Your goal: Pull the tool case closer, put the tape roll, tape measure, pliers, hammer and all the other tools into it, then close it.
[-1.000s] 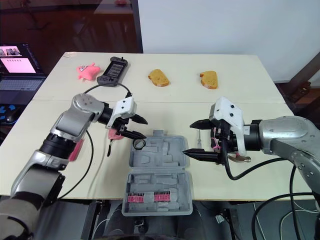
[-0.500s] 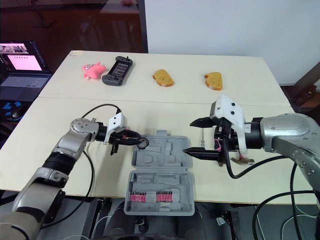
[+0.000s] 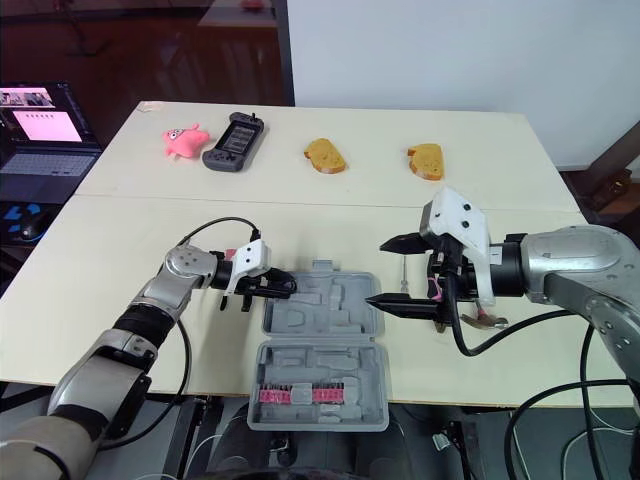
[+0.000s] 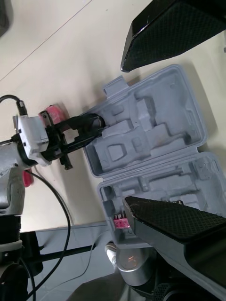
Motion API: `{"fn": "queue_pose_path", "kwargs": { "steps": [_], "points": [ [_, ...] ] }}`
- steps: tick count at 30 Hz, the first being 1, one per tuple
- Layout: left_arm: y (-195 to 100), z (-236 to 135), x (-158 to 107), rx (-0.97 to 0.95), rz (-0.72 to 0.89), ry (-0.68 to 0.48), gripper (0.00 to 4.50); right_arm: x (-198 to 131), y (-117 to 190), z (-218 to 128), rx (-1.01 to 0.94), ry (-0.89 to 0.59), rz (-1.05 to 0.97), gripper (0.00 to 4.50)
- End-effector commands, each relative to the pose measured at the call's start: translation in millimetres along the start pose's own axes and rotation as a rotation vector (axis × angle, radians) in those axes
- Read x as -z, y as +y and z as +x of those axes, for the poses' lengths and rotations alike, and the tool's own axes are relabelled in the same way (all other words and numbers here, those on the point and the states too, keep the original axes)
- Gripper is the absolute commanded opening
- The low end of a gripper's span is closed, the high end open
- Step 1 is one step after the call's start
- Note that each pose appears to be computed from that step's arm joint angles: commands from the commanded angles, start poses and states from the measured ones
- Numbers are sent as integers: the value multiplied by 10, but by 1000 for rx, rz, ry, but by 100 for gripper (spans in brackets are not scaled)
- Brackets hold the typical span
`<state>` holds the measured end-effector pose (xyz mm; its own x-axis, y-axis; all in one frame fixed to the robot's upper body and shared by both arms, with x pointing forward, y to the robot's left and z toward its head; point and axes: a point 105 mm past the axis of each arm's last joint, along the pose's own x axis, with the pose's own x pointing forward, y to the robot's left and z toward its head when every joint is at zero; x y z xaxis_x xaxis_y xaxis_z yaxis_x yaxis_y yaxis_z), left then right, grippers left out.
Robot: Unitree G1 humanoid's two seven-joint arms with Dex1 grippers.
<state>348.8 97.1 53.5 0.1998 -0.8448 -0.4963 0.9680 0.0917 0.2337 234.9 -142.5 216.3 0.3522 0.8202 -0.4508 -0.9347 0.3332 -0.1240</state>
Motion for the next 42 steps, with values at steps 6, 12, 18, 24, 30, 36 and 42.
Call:
{"fn": "queue_pose_path", "kwargs": {
  "steps": [6,12,18,24,30,36,42],
  "points": [
    [-28,0,99,4,-24,35,127,-55,-23,-67,23,3,-30,450],
    [265,-258,-445,-84,-13,-157,151,38,-127,-89,58,3,18,450],
    [305,-883,-554,-175,-34,-164,401,246,-273,-228,133,-12,64,450],
    [138,-1909,-124,-446,-176,-53,443,774,-548,-665,336,-67,123,450],
    [-294,-2577,331,-649,-312,66,443,1295,-731,-1115,552,-73,137,450],
    [-912,-3094,838,-837,-478,120,443,1737,-730,-1412,680,-4,177,450],
    [-1004,-3097,870,-868,-506,92,443,1785,-724,-1388,640,-13,231,450]
  ]
}}
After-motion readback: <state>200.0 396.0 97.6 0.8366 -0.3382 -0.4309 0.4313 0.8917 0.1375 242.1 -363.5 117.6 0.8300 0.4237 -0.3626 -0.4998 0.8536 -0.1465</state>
